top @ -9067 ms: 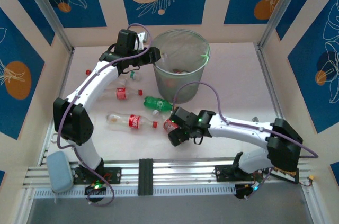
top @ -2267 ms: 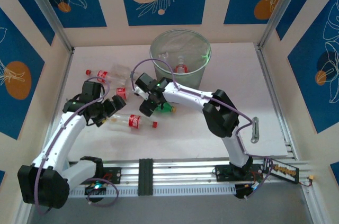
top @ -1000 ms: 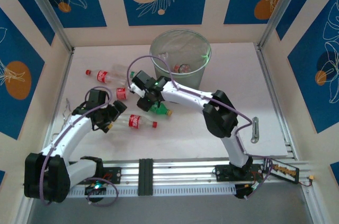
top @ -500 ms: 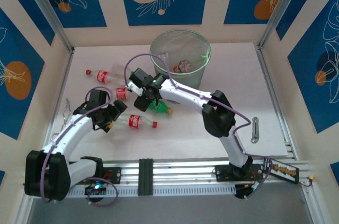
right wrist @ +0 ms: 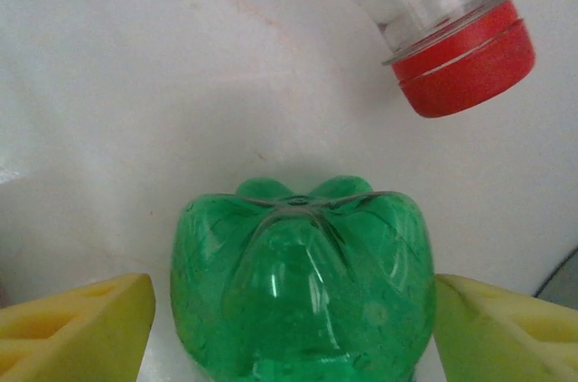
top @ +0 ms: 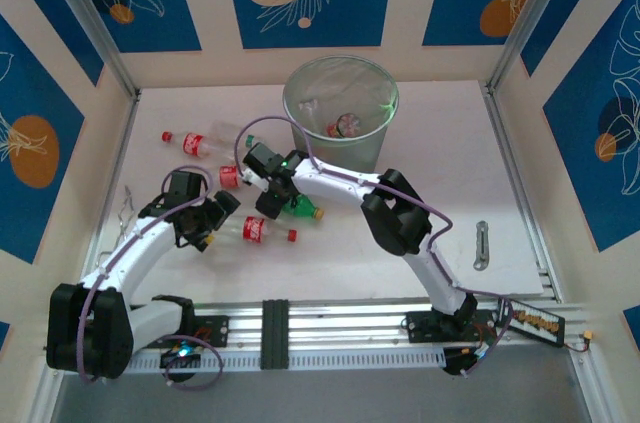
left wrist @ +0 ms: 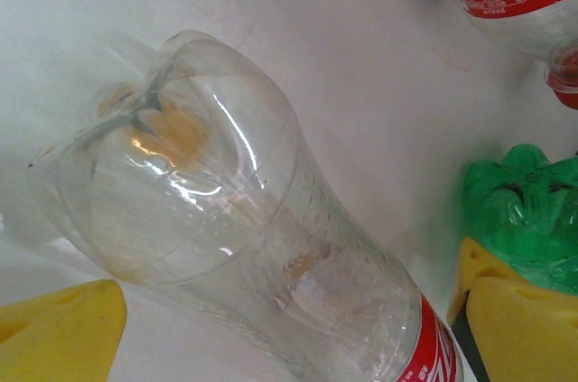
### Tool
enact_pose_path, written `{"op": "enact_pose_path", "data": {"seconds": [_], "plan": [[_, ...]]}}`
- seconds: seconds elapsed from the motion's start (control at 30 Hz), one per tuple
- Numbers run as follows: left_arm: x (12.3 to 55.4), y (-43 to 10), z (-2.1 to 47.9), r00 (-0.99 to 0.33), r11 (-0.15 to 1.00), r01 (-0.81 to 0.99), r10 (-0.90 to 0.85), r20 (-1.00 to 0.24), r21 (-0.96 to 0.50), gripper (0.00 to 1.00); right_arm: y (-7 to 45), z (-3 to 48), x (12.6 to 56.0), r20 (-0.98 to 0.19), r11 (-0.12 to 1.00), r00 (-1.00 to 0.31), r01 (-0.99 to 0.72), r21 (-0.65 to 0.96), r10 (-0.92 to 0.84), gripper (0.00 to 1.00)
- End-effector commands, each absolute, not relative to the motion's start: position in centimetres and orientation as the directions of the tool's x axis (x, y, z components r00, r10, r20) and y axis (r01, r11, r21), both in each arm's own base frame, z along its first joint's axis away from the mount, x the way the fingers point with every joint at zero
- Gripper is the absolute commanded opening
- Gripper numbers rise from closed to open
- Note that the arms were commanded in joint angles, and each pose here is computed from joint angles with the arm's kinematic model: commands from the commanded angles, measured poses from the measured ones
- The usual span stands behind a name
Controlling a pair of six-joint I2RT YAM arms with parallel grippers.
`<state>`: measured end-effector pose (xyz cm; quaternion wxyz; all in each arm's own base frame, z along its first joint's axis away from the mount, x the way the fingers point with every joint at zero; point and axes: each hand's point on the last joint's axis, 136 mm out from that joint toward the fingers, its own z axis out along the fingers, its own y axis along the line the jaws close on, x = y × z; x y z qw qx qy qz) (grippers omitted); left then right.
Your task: Put the plastic bottles in the bin
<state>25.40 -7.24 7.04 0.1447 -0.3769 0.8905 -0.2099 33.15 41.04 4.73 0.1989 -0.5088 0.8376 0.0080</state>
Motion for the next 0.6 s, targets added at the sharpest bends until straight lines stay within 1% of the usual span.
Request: {"op": "enact_pose_path", "data": {"seconds": [0.0,0.07,0.13,0.33,0.4,0.57], "plan": [[25.5,-7.0,6.7,-0.656,0.61,-0.63,-0.749,-0.091,-0.481,0.97,40.8,2.5,32.6,-0.301,0.465,-0.402,-0.867,-0.18,-0.865,0.8],[25.5,-7.0,6.8,-0.656,0.609,-0.629,-0.75,-0.092,-0.483,0.96,40.7,2.2,32.5,-0.293,0.47,-0.411,-0.867,-0.168,-0.863,0.81],[25.4,-6.9,6.8,-0.655,0.61,-0.629,-0.75,-0.094,-0.482,0.97,40.8,2.4,32.5,-0.308,0.476,-0.414,-0.864,-0.165,-0.857,0.79],[25.4,-6.9,6.8,-0.652,0.608,-0.63,-0.752,-0.096,-0.483,0.96,41.1,4.1,32.8,-0.346,0.481,-0.401,-0.857,-0.186,-0.848,0.69],[25.5,-6.9,6.7,-0.653,0.608,-0.63,-0.751,-0.094,-0.484,0.96,41.3,5.4,32.9,-0.37,0.482,-0.39,-0.854,-0.197,-0.843,0.66],[25.5,-6.9,6.7,-0.65,0.605,-0.633,-0.754,-0.093,-0.483,0.96,41.9,9.4,33.0,-0.426,0.482,-0.36,-0.847,-0.223,-0.83,0.63]]}}
